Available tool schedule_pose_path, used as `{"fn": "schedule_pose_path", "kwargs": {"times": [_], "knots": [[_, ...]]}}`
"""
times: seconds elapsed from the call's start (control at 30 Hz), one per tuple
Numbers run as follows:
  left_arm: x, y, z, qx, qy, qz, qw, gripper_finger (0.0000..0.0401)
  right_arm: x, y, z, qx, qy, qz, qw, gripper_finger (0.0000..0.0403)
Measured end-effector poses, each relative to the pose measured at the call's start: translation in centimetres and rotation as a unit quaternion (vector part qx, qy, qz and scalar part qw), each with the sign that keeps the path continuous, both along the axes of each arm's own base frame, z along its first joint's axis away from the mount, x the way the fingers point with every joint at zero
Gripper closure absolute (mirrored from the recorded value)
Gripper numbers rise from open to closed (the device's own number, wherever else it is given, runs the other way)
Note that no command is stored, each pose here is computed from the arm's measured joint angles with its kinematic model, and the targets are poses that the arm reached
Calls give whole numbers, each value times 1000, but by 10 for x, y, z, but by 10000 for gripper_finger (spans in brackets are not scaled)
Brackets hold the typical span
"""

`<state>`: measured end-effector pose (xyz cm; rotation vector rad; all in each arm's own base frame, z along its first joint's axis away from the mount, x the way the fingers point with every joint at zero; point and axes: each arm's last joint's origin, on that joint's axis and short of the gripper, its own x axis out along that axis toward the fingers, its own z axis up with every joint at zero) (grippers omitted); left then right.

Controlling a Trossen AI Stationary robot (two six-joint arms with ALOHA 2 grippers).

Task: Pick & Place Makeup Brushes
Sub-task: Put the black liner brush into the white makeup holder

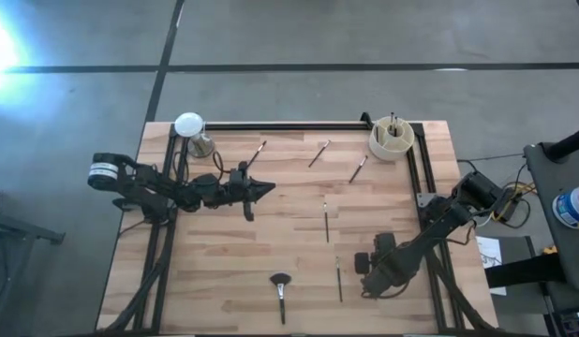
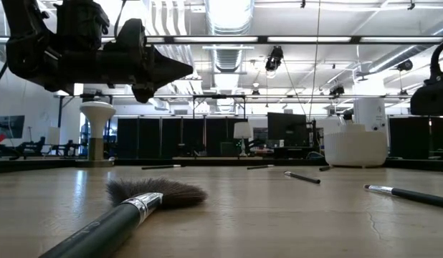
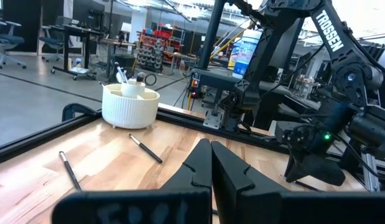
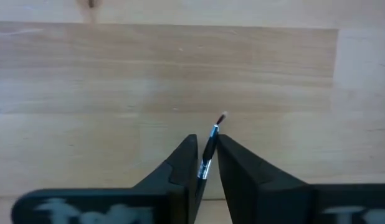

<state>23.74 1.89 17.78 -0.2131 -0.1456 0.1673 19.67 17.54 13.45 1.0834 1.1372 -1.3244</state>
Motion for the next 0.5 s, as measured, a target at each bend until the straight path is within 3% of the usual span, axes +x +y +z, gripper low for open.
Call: {"fn": "schedule_pose_path", "kwargs": {"times": [0.5], "knots": [[1,0,1,-10,-4,-1,1000,401,3,1,0,-4,-13,39,999,371]]}}
